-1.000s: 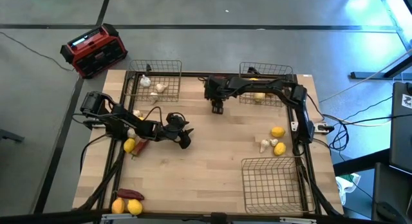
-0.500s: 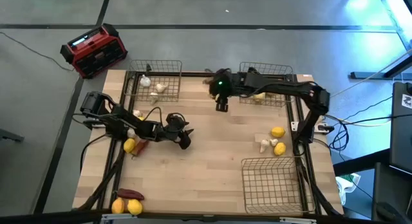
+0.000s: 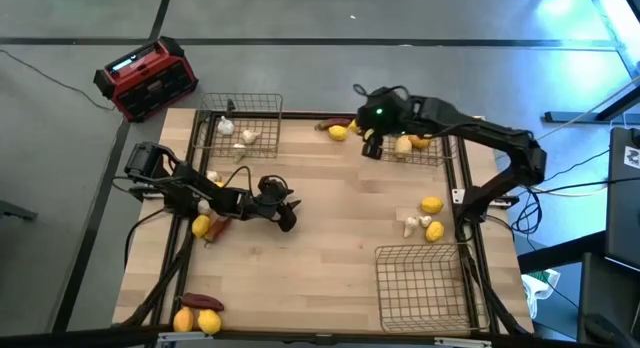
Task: Sort produce into baskets
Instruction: Put the yellow lemon into the top right wire basket
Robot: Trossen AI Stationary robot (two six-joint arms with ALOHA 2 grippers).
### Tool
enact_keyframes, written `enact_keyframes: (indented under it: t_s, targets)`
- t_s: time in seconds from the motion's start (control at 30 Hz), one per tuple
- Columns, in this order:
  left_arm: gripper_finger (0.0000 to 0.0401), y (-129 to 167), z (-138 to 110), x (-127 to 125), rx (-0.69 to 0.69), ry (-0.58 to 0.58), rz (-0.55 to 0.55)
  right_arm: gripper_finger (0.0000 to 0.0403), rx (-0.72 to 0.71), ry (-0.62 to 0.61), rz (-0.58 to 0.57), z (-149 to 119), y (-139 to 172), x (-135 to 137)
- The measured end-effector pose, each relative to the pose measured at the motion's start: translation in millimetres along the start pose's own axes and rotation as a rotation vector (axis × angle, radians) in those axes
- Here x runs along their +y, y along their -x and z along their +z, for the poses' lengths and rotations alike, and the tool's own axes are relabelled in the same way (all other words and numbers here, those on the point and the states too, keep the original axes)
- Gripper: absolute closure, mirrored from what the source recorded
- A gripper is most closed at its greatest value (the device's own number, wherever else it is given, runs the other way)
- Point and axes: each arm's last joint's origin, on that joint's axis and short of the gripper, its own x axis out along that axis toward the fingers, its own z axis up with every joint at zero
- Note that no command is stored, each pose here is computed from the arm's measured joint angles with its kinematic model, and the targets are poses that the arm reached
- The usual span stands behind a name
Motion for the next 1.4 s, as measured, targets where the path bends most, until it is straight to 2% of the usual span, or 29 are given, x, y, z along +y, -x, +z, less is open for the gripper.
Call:
enact_keyframes:
  t_s: [0.23, 0.43, 0.8, 0.97, 1.23, 1.4]
  targets:
    - [0.0199, 0.0, -0.1, 0.1, 0.0, 0.0, 0.0, 0.022, 0.063, -0.094, -0.052, -21.4, 18.1, -31.1]
    - [0.0199, 0.0, 0.0, 0.0, 0.0, 0.001, 0.0, 0.022, 0.143, -0.196, -0.07, -42.3, 18.2, -60.9]
    - [0.0199, 0.0, -0.1, 0.1, 0.0, 0.0, 0.0, 0.022, 0.193, -0.507, -0.081, -85.9, 19.6, -118.2]
    - [0.0199, 0.0, -0.1, 0.1, 0.001, 0.0, 0.0, 0.0219, 0.265, -0.607, -0.055, -113.8, 2.3, -123.4]
    - [0.0199, 0.0, -0.1, 0.1, 0.0, 0.0, 0.0, 0.0219, 0.449, -0.725, -0.023, -164.6, -26.6, -115.4]
    - [0.0199, 0.0, -0.1, 0.1, 0.0, -0.005, 0.0, 0.0219, 0.515, -0.793, -0.025, -186.9, -37.2, -110.8]
